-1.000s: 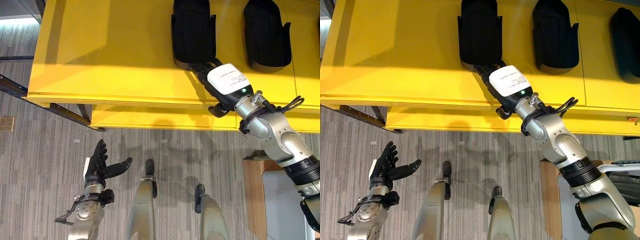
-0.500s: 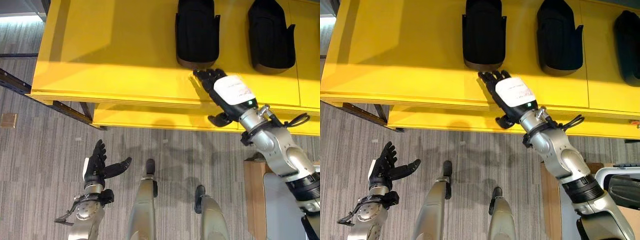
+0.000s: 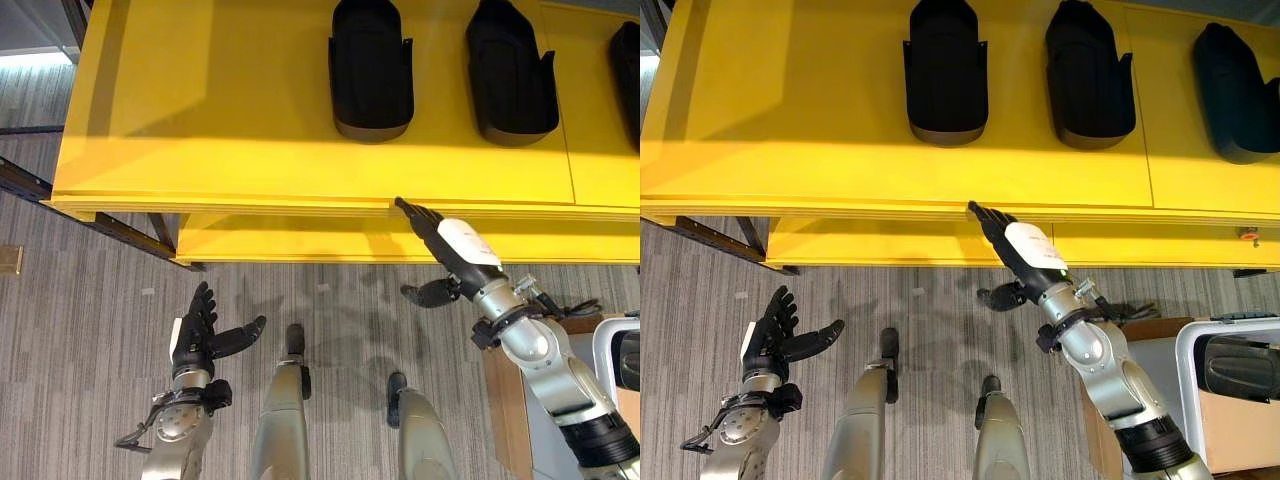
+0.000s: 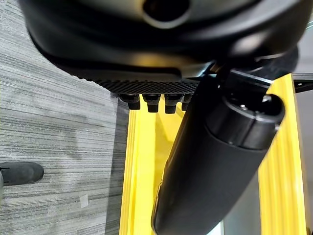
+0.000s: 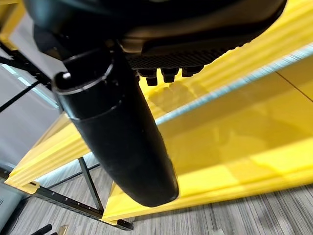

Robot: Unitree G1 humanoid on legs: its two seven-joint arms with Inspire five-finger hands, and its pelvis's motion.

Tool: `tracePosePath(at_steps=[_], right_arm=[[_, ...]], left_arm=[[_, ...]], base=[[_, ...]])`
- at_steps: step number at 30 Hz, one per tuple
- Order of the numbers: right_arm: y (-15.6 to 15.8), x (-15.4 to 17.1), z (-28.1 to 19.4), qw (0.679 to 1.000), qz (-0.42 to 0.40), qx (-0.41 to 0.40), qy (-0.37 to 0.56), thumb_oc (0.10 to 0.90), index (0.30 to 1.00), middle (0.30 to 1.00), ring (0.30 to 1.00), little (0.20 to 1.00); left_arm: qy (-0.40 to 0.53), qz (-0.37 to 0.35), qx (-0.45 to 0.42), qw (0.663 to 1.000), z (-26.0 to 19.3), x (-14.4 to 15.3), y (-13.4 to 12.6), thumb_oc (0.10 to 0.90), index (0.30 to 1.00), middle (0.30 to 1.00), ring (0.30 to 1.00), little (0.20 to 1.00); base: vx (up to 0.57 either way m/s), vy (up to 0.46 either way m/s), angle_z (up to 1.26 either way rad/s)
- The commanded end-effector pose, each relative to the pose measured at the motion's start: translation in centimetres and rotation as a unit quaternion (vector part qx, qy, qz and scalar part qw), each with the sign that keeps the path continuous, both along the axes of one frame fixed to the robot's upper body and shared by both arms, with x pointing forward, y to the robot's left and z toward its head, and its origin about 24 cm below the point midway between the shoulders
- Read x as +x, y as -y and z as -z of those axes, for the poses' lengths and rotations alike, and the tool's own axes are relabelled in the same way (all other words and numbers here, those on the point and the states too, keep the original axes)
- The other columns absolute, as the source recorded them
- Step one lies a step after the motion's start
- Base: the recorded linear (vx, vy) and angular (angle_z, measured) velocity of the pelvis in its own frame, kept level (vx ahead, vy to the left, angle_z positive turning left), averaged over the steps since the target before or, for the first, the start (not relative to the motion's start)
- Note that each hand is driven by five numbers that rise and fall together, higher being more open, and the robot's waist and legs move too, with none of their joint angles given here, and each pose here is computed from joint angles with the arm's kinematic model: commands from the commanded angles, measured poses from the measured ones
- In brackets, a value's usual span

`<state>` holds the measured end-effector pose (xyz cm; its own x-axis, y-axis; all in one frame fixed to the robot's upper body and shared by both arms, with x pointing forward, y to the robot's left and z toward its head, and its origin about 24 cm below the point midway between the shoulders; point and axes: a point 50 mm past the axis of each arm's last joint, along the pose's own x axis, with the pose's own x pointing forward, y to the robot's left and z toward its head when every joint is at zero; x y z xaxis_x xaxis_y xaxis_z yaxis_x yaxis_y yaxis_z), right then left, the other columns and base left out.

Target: Move parts from the plastic box to the shelf.

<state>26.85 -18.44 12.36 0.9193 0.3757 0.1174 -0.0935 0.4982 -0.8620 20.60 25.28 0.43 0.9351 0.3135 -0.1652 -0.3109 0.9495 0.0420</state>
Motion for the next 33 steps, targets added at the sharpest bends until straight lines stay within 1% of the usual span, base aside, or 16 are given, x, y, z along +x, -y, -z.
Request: tracePosePath(at_steps=[1,4,5,8,9,10,11,12,13,14,18,20,21,25,28,33], right_arm=[[0.3,-1.0,-5.7,0.985,-0.018,0.089,0.143,0.900,1.000,1.000,1.000,1.000],[0.9,-2.2,-5.5,0.977,-0.018,0.155,0.148,0.900,1.000,1.000,1.000,1.000],[1.0,-2.8,-5.1,0.970,-0.020,0.195,0.144,0.900,1.000,1.000,1.000,1.000],[1.6,-3.9,-3.7,0.959,-0.023,0.256,0.116,0.900,1.000,1.000,1.000,1.000],[1.6,-3.9,-3.7,0.959,-0.023,0.256,0.116,0.900,1.000,1.000,1.000,1.000],[2.0,-4.3,-3.1,0.951,-0.020,0.293,0.101,0.900,1.000,1.000,1.000,1.000],[3.2,-5.1,0.1,0.930,0.005,0.366,0.022,0.900,1.000,1.000,1.000,1.000],[3.2,-5.1,0.1,0.930,0.005,0.366,0.021,0.900,1.000,1.000,1.000,1.000],[4.3,-6.2,2.1,0.911,0.033,0.410,-0.020,0.900,1.000,1.000,1.000,1.000],[4.7,-6.4,2.8,0.905,0.048,0.422,-0.028,0.900,1.000,1.000,1.000,1.000],[5.4,-6.8,4.0,0.899,0.079,0.429,-0.038,0.900,1.000,1.000,1.000,1.000],[5.7,-7.0,5.2,0.877,0.099,0.468,-0.049,0.900,1.000,1.000,1.000,1.000],[5.8,-7.1,5.3,0.874,0.101,0.473,-0.048,0.900,1.000,1.000,1.000,1.000],[6.1,-7.5,5.4,0.878,0.101,0.465,-0.048,0.900,1.000,1.000,1.000,1.000],[6.9,-7.7,6.0,0.883,0.121,0.448,-0.061,0.900,1.000,1.000,1.000,1.000],[7.0,-7.7,6.4,0.884,0.121,0.445,-0.075,0.900,1.000,1.000,1.000,1.000]], left_arm=[[0.054,0.002,0.032,0.998,-2.0,-0.2,-0.7,0.900,1.000,1.000,1.000,1.000],[0.051,0.004,0.026,0.998,-1.6,-0.4,-0.5,0.900,1.000,1.000,1.000,1.000],[0.048,0.004,0.024,0.999,-1.4,-0.5,-0.4,0.900,1.000,1.000,1.000,1.000],[0.036,0.017,0.015,0.999,-0.6,-0.8,-0.1,0.900,1.000,1.000,1.000,1.000],[0.036,0.018,0.015,0.999,-0.6,-0.8,-0.1,0.900,1.000,1.000,1.000,1.000],[0.033,0.021,0.012,0.999,-0.4,-1.0,0.0,0.900,1.000,1.000,1.000,1.000],[0.024,0.033,0.005,0.999,0.1,-1.5,0.0,0.900,1.000,1.000,1.000,1.000],[0.024,0.033,0.005,0.999,0.1,-1.5,0.0,0.900,1.000,1.000,1.000,1.000],[0.019,0.040,-0.003,0.999,0.4,-1.9,0.2,0.900,1.000,1.000,1.000,1.000],[0.017,0.040,-0.007,0.999,0.6,-1.9,0.2,0.900,1.000,1.000,1.000,1.000],[0.022,0.046,-0.020,0.999,0.7,-1.8,0.6,0.900,1.000,1.000,1.000,1.000],[0.030,0.046,-0.030,0.998,0.6,-1.8,0.9,0.900,1.000,1.000,1.000,1.000],[0.030,0.045,-0.036,0.998,0.7,-1.7,1.0,0.900,1.000,1.000,1.000,1.000],[0.032,0.052,-0.051,0.997,0.9,-1.8,1.6,0.900,1.000,1.000,1.000,1.000],[0.032,0.069,-0.059,0.995,1.1,-1.6,2.0,0.900,1.000,1.000,1.000,1.000],[0.036,0.069,-0.063,0.995,1.1,-1.6,2.2,0.900,1.000,1.000,1.000,1.000]], base=[[-0.02,-0.023,-0.07],[0.00,-0.031,-0.07],[0.00,-0.041,-0.08],[0.00,-0.046,-0.08],[0.00,-0.024,-0.11],[-0.02,-0.061,-0.16],[-0.01,-0.061,-0.14],[-0.01,-0.119,-0.18],[-0.01,-0.108,-0.15],[-0.01,-0.111,-0.13],[-0.05,-0.127,-0.09],[-0.06,-0.171,-0.10],[-0.04,-0.113,-0.14],[-0.03,-0.204,-0.04],[-0.04,-0.185,0.22],[0.00,-0.064,0.25]])
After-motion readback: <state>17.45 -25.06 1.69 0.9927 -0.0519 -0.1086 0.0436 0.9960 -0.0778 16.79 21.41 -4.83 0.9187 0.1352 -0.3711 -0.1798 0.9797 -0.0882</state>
